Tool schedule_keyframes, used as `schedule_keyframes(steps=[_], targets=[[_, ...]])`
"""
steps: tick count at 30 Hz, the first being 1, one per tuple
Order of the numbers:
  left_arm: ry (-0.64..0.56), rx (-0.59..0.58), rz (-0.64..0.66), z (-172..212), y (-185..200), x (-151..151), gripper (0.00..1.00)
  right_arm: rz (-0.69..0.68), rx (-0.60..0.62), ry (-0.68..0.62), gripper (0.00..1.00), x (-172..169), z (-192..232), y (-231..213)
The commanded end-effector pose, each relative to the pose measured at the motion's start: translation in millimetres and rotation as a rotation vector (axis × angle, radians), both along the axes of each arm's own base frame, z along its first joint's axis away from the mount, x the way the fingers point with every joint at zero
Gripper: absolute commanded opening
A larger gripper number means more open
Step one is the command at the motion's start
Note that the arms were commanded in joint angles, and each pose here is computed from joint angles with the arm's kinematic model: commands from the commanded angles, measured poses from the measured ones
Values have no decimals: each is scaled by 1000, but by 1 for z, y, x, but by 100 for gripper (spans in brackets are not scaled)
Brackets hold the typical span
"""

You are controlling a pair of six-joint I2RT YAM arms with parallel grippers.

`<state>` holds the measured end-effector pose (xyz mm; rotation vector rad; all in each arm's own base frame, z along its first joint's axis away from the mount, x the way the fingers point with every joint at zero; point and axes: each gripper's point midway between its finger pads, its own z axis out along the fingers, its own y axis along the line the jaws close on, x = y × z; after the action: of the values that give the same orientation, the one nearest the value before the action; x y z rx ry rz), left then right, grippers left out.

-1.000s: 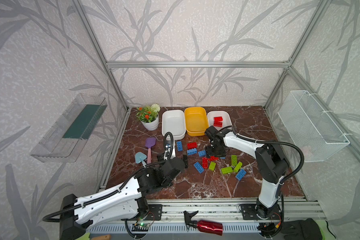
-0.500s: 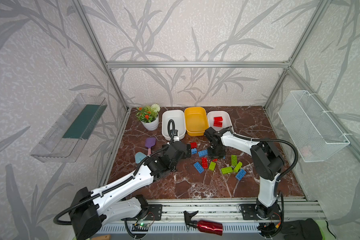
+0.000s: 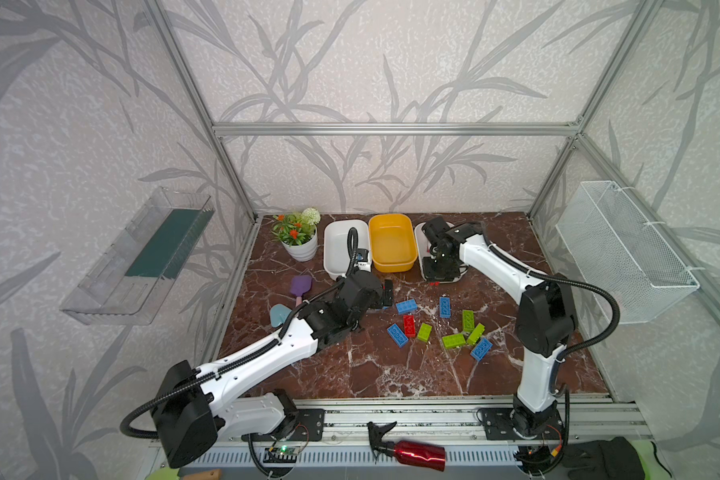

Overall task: Sort the legos into containers by color
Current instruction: 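Carry the red brick with the right gripper into the white bin and release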

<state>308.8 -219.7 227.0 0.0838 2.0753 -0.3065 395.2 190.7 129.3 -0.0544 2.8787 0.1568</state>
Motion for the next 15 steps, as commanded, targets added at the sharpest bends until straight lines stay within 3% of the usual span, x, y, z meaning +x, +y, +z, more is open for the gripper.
schedule_keyframes(steps=[1, 6, 15], targets=[[-57, -1, 12, 23, 5, 4, 99, -23, -47, -41, 28, 34, 4, -20], [-77, 23, 35, 31, 17, 3, 99, -89, -59, -81, 29, 85, -11, -35], [-77, 50, 84, 38, 37, 6, 99, -90, -92, -44, 36, 127, -41, -44]])
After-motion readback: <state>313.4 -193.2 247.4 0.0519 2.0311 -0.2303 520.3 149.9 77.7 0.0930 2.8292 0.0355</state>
